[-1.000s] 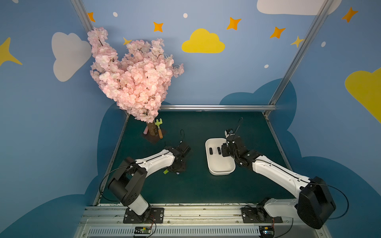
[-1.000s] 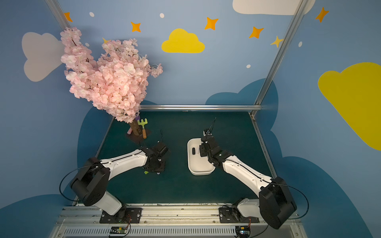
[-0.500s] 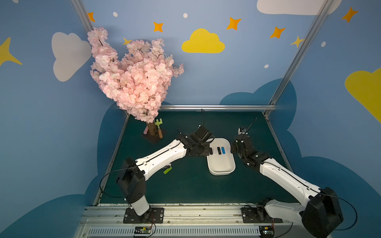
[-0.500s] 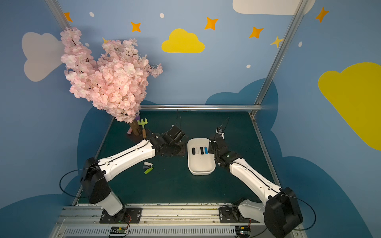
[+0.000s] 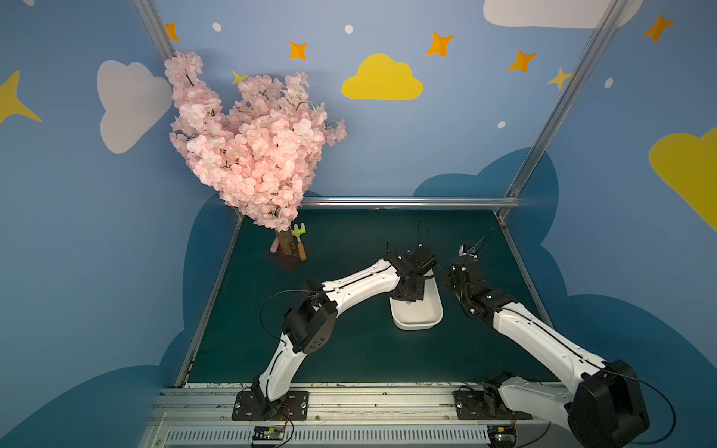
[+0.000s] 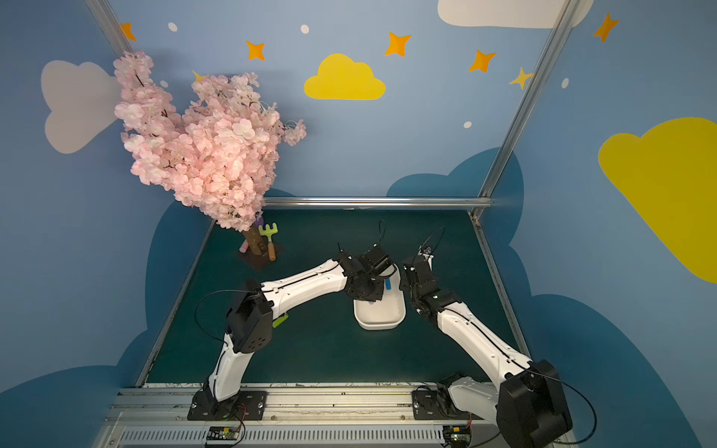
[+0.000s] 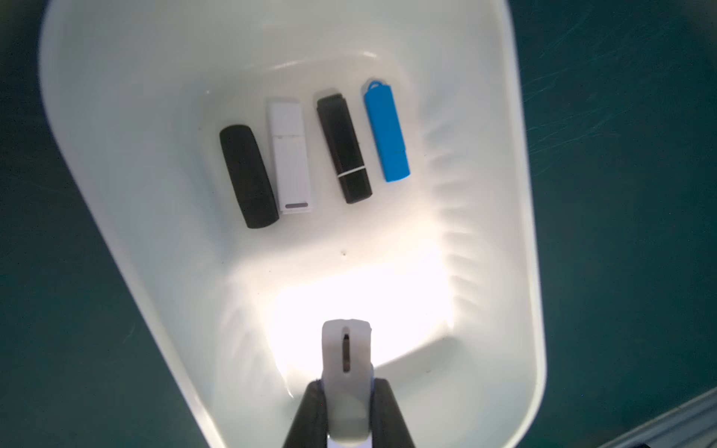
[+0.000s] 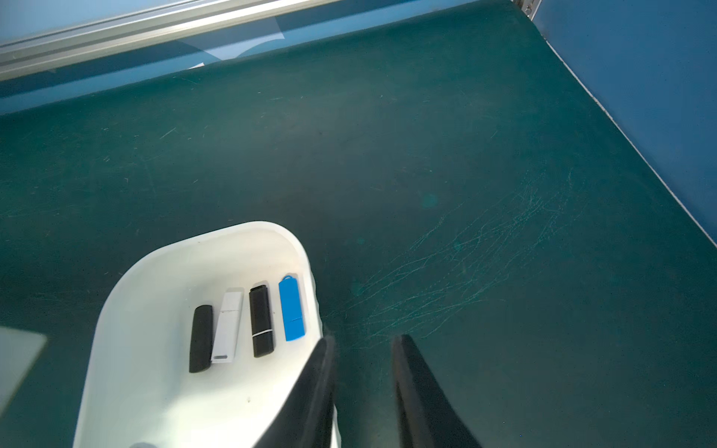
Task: Put the usb flash drive into the storage box
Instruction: Place the USB flash in the storage box.
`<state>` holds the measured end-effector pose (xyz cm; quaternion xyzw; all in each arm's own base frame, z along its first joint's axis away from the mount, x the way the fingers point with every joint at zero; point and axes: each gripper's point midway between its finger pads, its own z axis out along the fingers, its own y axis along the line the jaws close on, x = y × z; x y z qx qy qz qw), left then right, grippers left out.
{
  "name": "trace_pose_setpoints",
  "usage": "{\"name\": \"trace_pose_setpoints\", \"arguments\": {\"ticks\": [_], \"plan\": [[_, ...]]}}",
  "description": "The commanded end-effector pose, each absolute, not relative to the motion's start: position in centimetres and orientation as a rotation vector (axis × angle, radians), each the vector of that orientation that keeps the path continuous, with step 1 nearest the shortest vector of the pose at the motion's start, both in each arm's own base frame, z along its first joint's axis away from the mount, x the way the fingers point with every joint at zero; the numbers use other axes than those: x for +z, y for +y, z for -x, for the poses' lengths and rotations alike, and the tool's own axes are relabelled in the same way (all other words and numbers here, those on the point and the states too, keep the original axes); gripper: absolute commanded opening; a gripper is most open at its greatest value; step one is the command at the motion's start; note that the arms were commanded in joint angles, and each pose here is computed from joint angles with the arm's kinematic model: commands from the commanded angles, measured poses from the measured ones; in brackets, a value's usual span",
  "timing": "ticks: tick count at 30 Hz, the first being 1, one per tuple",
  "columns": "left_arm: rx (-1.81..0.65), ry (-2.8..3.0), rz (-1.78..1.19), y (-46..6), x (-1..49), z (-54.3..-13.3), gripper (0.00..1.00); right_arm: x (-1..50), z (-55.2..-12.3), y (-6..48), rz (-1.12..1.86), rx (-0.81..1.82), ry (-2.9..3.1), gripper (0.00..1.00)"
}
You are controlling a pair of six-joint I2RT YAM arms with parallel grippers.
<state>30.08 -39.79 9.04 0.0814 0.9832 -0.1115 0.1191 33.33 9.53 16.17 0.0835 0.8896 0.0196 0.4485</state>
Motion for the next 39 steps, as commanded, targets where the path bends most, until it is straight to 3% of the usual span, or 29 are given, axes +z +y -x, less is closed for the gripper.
{"name": "trace_pose_setpoints", "arguments": {"ticks": [1, 12, 39], "plan": [[-0.192, 2.928, -0.204, -38.3, 7.4, -30.3, 0.10, 16.7, -33.5, 9.9, -0.221, 0.098, 2.184, 0.30], [-0.007, 2.982, -0.156, -37.1, 4.0, -31.0, 0.12, 16.8, -33.5, 9.9, -0.224, 0.110, 2.183, 0.30], [0.014, 3.004, -0.158, -37.2, 2.7, -30.9, 0.28, 16.3, -33.7, 10.3, -0.221, 0.125, 2.206, 0.30]]}}
